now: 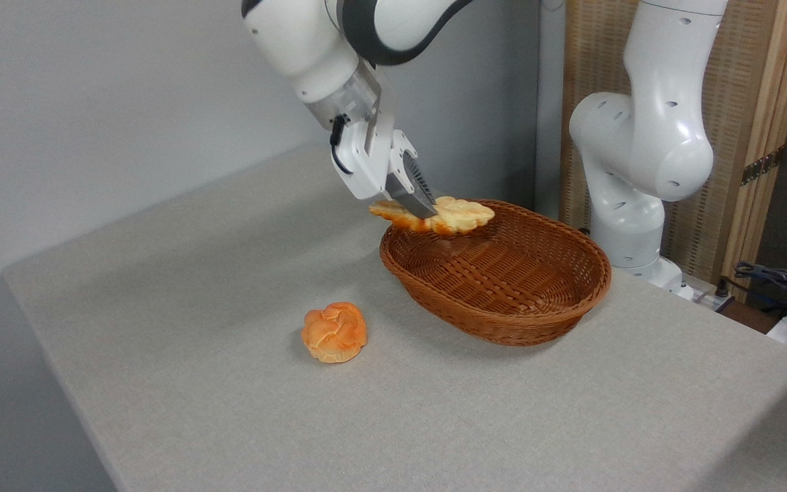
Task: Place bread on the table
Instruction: 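Lift the gripped bread roll out of the basket and carry it beside the bun, then lower the bread roll onto the table and open the gripper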
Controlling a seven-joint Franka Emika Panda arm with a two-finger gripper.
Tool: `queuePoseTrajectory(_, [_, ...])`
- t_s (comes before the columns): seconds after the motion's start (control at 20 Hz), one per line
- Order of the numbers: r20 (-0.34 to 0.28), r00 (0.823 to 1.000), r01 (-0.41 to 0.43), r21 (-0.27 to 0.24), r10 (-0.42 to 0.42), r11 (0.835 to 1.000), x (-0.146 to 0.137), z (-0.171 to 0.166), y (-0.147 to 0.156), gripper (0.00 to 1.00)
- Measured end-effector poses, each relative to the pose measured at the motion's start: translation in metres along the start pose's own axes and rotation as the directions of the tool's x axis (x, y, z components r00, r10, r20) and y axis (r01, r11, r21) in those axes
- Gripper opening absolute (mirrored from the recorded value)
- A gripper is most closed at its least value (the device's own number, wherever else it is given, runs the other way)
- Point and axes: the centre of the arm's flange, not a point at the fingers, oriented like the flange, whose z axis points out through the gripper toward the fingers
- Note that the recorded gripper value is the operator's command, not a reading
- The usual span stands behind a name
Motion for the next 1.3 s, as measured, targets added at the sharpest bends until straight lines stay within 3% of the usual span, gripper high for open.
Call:
queuePoseTrajectory(0.25, [-0.047, 0.999, 0.011, 0.124, -0.005, 0.992, -0.008, -0.050, -0.001, 0.00])
queuePoseTrajectory(0.35, [-0.079, 0.997, 0.015, 0.205, 0.001, 0.979, -0.004, -0.063, -0.011, 0.00])
queuePoseTrajectory(0.55, [-0.167, 0.986, 0.041, 0.315, 0.013, 0.948, 0.009, -0.068, -0.045, 0.00])
queuePoseTrajectory(0.6, [-0.186, 0.982, 0.052, 0.335, 0.012, 0.941, 0.011, -0.067, -0.055, 0.15])
queuePoseTrajectory(0.65, [-0.203, 0.979, 0.064, 0.350, 0.009, 0.935, 0.014, -0.065, -0.064, 0.60])
queuePoseTrajectory(0.7, [-0.217, 0.976, 0.073, 0.361, 0.008, 0.930, 0.016, -0.063, -0.072, 0.81])
queuePoseTrajectory(0.8, [-0.229, 0.973, 0.085, 0.366, 0.001, 0.927, 0.018, -0.057, -0.085, 0.96])
queuePoseTrajectory(1.1, [-0.209, 0.978, 0.089, 0.292, -0.027, 0.952, 0.024, -0.020, -0.117, 1.00])
queuePoseTrajectory(1.3, [-0.205, 0.978, 0.091, 0.284, -0.032, 0.954, 0.025, -0.016, -0.126, 1.00])
